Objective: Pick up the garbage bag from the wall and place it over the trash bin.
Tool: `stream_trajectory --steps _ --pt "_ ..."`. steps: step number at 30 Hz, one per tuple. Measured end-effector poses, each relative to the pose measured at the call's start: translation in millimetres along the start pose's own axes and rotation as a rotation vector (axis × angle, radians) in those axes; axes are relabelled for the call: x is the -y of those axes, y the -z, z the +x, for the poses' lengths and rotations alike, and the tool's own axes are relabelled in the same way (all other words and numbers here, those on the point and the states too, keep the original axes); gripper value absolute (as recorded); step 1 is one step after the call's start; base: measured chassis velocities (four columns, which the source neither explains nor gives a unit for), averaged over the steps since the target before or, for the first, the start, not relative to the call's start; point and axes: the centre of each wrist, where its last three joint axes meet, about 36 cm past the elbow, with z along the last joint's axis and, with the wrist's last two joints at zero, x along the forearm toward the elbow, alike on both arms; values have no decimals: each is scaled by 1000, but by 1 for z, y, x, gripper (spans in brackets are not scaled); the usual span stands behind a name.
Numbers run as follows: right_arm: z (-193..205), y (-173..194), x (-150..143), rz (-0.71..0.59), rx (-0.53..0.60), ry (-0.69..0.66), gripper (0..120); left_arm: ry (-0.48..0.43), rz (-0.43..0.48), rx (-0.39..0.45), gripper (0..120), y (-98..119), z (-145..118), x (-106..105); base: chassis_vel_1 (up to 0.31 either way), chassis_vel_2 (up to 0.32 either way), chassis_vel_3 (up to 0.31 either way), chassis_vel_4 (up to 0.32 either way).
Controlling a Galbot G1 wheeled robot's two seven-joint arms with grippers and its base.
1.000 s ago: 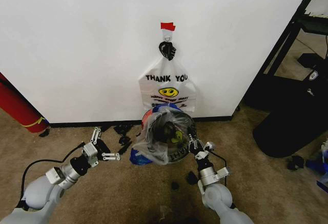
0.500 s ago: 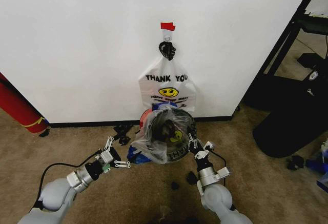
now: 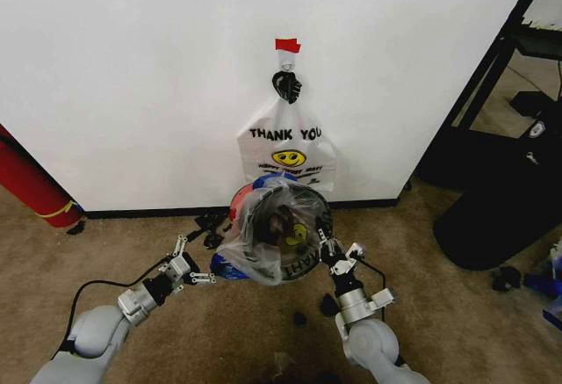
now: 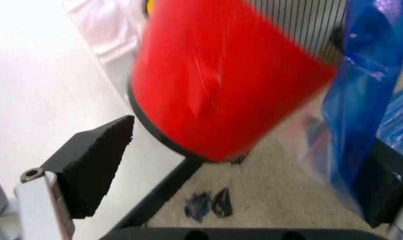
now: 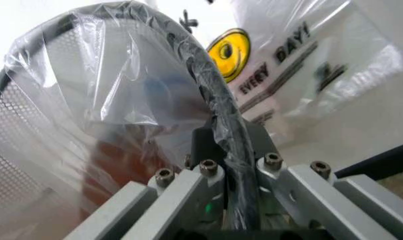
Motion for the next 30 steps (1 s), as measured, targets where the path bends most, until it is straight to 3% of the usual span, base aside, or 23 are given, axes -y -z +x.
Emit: stream_trajectory --steps 14,30 --pt "12 9 -14 -31 -86 26 0 3 -12 -2 100 -12 -19 -4 0 0 0 0" --pt "4 6 -14 -28 -82 31 0 -70 -50 -2 100 -18 -11 -9 0 0 0 0"
